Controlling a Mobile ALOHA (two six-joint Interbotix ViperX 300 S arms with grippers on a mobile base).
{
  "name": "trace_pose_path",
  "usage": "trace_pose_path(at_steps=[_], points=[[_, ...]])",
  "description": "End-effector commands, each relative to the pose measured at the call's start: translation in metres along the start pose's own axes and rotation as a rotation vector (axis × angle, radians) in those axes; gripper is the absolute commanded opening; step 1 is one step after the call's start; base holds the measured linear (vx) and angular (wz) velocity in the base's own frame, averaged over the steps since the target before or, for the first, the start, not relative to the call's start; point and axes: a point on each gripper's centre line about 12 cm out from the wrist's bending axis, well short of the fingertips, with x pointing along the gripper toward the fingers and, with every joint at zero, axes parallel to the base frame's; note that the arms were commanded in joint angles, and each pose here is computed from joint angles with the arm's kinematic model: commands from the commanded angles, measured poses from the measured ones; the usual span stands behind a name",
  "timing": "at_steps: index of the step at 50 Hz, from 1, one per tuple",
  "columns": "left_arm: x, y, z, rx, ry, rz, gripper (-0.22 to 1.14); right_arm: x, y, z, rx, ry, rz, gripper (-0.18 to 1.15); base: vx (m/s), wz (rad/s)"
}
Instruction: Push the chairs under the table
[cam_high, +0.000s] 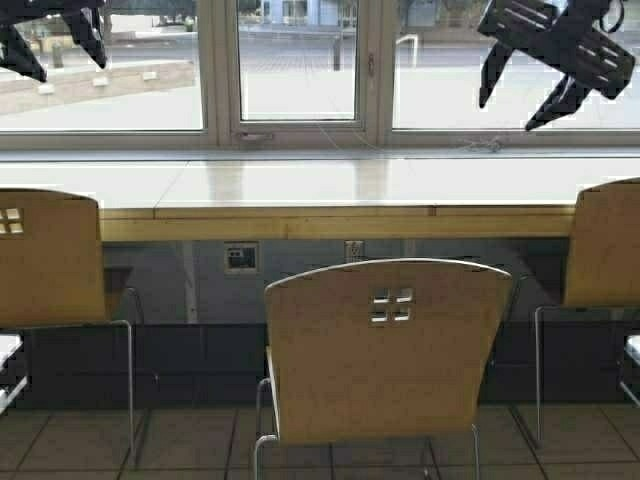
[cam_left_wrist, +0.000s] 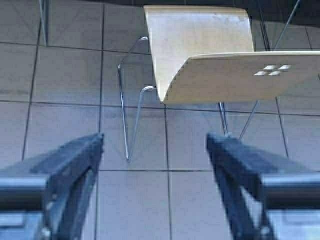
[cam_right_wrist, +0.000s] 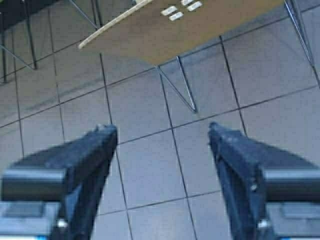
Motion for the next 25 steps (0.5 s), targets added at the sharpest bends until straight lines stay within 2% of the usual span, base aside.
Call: trace_pose_path(at_steps=[1,14,21,25], points=[[0.005,-0.001,0.003,-0.052,0.012,-0.002,0.95,-0.001,0.008,0.010,0.009,-0.003,0.017,0.91,0.23,-0.11],[0.022,0.002,-0.008,-0.126,0.087,0.012,0.95,0.001,0.008,0.010,0.016,0.009,0.016,0.91,0.20,-0.11],[0.043,0.001,-0.017,-0.343,0.145,0.017,0.95,0.015,0.004,0.006,0.052,0.037,0.003,0.91,0.14,-0.05],[0.064,-0.011,-0.023,-0.440,0.178,0.007,0.95,0.028,0.000,0.002,0.106,0.066,-0.007,0.91,0.13,-0.02]])
